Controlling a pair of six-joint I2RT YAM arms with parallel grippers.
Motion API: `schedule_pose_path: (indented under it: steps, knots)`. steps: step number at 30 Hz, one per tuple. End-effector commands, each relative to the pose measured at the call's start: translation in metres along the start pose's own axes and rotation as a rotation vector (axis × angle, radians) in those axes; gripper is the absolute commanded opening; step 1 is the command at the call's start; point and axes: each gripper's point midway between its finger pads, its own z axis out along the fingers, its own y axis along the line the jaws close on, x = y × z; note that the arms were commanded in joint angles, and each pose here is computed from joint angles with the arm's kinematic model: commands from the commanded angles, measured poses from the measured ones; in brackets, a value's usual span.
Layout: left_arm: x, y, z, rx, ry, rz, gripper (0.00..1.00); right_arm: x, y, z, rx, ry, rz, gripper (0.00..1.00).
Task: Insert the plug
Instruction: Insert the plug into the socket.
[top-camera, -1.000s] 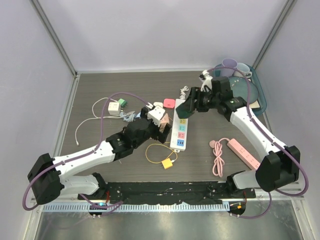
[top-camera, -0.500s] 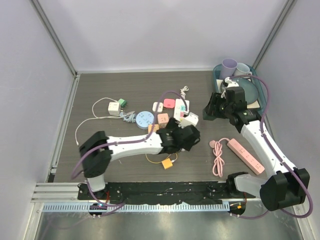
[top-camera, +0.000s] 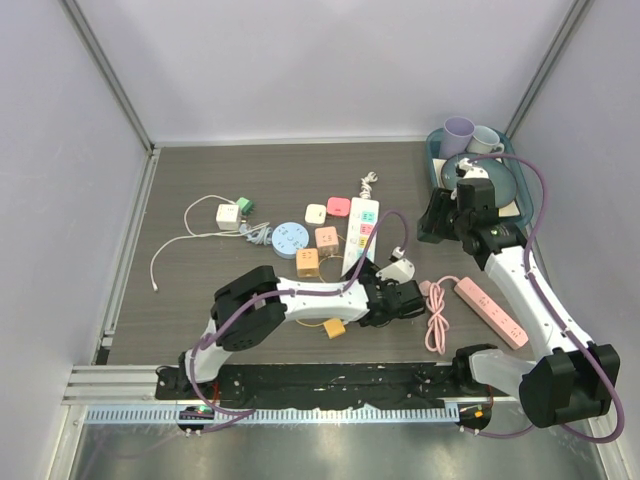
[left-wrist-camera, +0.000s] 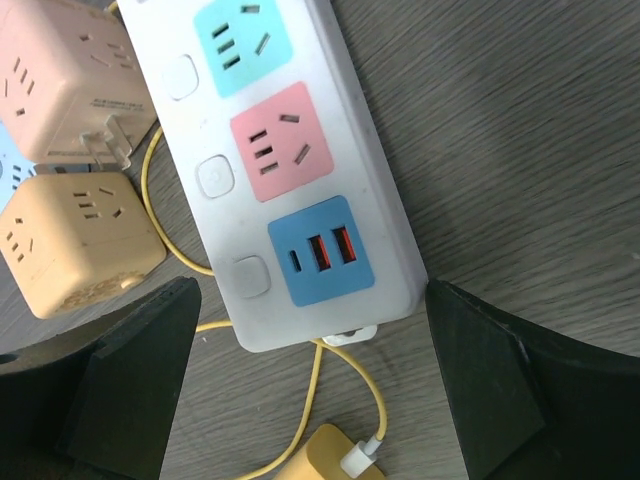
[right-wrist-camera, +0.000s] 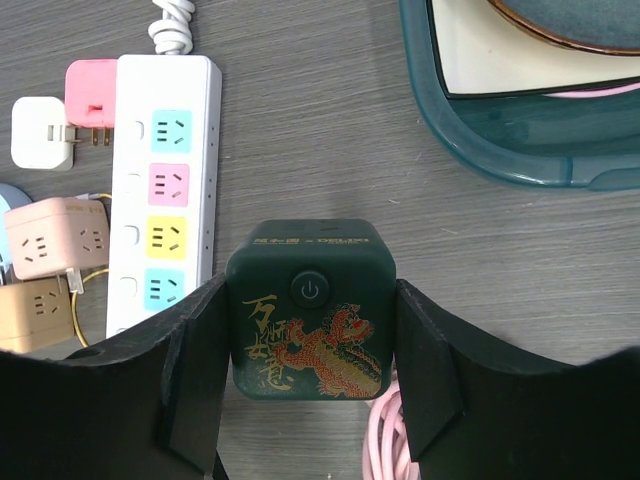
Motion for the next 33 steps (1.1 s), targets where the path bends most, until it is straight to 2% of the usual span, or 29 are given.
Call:
schedule_pose_path:
  steps: [1,3,9,14,17,21,23,26,28,33]
  knots:
    - [0.001,0.023,-0.003,-0.069,-0.003,-0.008,1.00,-0.020,0.006,-0.007,-0.037,-0.090,-0.011,0.01]
    - [0.013,0.031,0.000,-0.077,0.023,-0.005,1.00,-0.018,0.012,-0.006,-0.078,-0.082,-0.047,0.01]
    - [0.034,0.066,-0.009,-0.080,0.062,-0.015,1.00,0.005,0.061,-0.002,-0.363,0.017,-0.179,0.01]
    - [0.059,0.083,-0.018,-0.041,0.079,0.005,1.00,0.022,0.093,0.005,-0.494,0.063,-0.394,0.01]
    - [0.056,0.088,-0.033,0.024,0.040,-0.020,1.00,0.021,0.107,0.012,-0.548,0.066,-0.478,0.01]
    - [0.028,0.104,-0.060,0.106,-0.070,-0.118,1.00,0.003,0.116,0.028,-0.567,0.019,-0.582,0.01]
    - [0.021,0.109,-0.068,0.155,-0.084,-0.162,1.00,-0.004,0.117,0.038,-0.559,0.003,-0.622,0.01]
    - [0.008,0.138,-0.071,0.186,-0.090,-0.262,1.00,-0.016,0.113,0.062,-0.552,0.000,-0.683,0.01]
    - [0.002,0.163,-0.071,0.201,-0.086,-0.328,1.00,-0.025,0.119,0.071,-0.627,-0.018,-0.714,0.01]
    - [-0.010,0.223,-0.068,0.178,-0.101,-0.401,1.00,-0.048,0.119,0.089,-0.695,-0.065,-0.828,0.01]
